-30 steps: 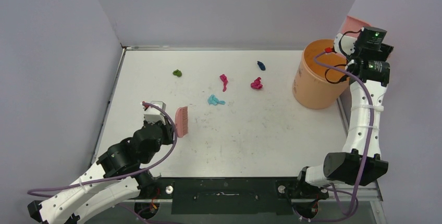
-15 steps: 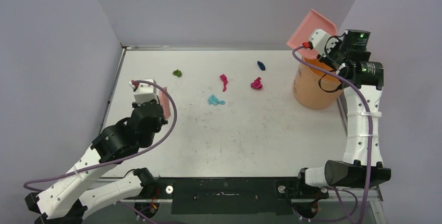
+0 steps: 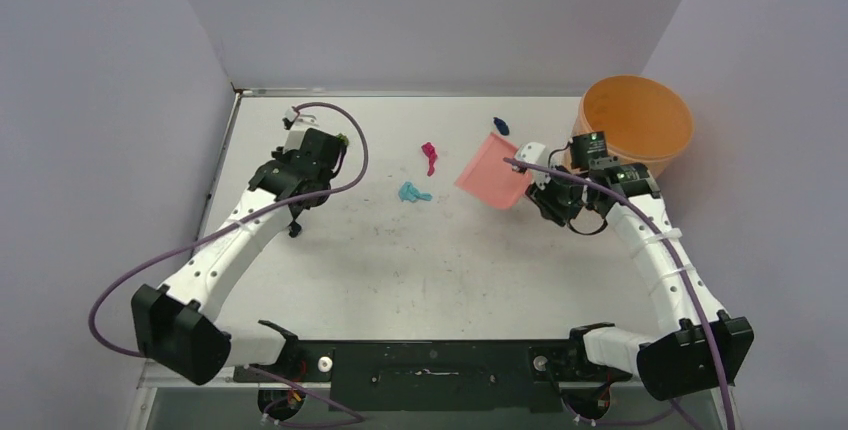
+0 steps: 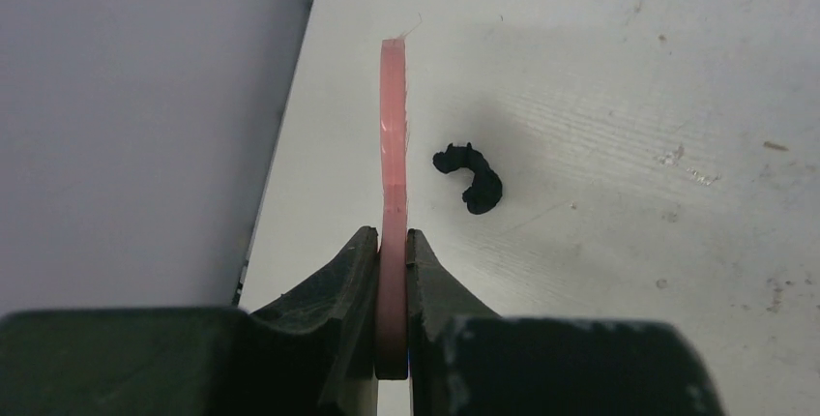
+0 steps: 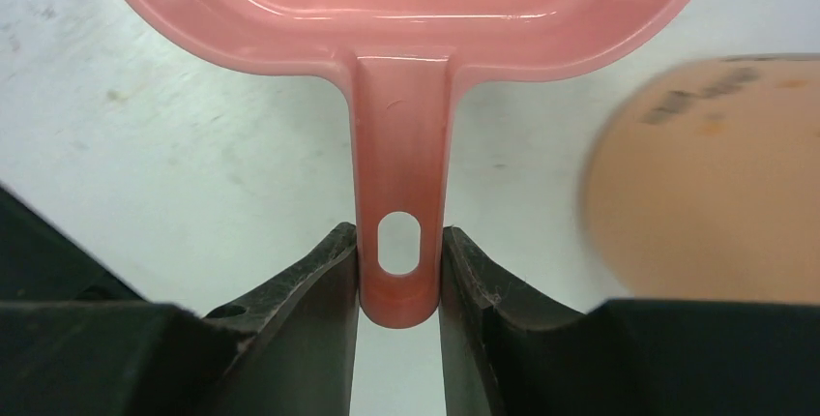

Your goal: Sweep away the paper scraps from the table

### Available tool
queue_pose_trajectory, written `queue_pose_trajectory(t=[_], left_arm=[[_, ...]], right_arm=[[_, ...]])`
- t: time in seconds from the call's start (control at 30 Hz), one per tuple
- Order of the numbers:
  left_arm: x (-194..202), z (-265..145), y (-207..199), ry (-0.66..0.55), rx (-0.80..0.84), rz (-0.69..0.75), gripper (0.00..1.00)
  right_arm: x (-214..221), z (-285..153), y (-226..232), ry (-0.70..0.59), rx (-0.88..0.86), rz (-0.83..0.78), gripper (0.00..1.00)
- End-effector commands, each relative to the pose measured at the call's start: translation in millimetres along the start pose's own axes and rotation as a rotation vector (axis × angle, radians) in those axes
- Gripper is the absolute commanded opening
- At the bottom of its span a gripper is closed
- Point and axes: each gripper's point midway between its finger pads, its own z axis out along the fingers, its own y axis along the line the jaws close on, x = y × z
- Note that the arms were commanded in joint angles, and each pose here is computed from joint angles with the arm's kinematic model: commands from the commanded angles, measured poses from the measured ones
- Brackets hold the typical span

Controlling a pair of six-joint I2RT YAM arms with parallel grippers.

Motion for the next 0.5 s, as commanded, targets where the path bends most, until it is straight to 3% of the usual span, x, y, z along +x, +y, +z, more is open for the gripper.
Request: queue_pose_trajectory(t=[0.0,0.23,0.47], left_arm=[[14,22,-14,0.097,0.033,0.151,0.00],[37,32,-71,0.198,0.286,0.216,0.00],[51,10,-126,0.287,0.551,0.164,0.00]], right_arm=[[3,17,39,-0.047,-0.092,0.036,0.05],[45,32,56,0.155,-0.108,0.009,0.05],[71,30,58,0.234,-0.065,0.018,0.06]])
